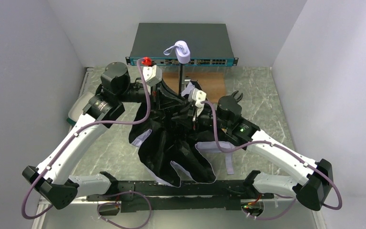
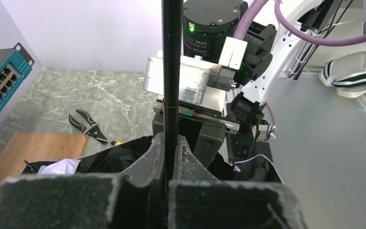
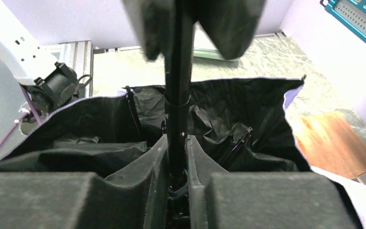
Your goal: Open the umbrella
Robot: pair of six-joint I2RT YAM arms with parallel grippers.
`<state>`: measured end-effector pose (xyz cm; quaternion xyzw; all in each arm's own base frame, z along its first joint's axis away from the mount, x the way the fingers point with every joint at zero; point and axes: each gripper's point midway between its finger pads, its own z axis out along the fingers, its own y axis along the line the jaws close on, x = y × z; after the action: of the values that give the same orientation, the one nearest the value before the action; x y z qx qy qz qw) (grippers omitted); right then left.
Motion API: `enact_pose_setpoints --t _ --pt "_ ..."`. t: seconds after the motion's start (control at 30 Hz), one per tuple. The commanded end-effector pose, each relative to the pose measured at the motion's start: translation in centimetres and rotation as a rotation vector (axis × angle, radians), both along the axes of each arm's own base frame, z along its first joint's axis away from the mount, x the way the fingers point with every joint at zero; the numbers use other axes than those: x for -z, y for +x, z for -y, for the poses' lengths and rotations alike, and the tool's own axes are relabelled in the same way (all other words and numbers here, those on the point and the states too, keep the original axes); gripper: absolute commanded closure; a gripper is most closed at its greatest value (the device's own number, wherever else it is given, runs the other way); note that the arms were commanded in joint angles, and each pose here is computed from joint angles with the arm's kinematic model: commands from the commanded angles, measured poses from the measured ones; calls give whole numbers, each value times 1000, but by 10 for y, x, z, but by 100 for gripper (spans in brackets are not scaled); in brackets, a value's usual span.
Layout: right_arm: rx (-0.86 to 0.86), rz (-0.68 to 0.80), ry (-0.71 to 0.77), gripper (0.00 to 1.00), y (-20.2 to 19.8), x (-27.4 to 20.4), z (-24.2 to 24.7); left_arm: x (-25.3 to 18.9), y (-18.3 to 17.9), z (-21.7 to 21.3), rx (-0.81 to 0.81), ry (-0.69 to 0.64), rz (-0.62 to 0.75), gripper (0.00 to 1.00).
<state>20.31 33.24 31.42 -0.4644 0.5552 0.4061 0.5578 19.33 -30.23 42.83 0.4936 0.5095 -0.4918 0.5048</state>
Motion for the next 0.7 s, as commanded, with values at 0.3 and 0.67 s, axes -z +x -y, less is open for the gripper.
enact_pose_setpoints --t 0.3,0.67 --pt "-67 46 -61 76 4 40 -5 -65 -33 -10 85 -121 134 100" --pt "-123 3 -179 76 -2 97 1 -100 -47 -18 93 -179 188 100"
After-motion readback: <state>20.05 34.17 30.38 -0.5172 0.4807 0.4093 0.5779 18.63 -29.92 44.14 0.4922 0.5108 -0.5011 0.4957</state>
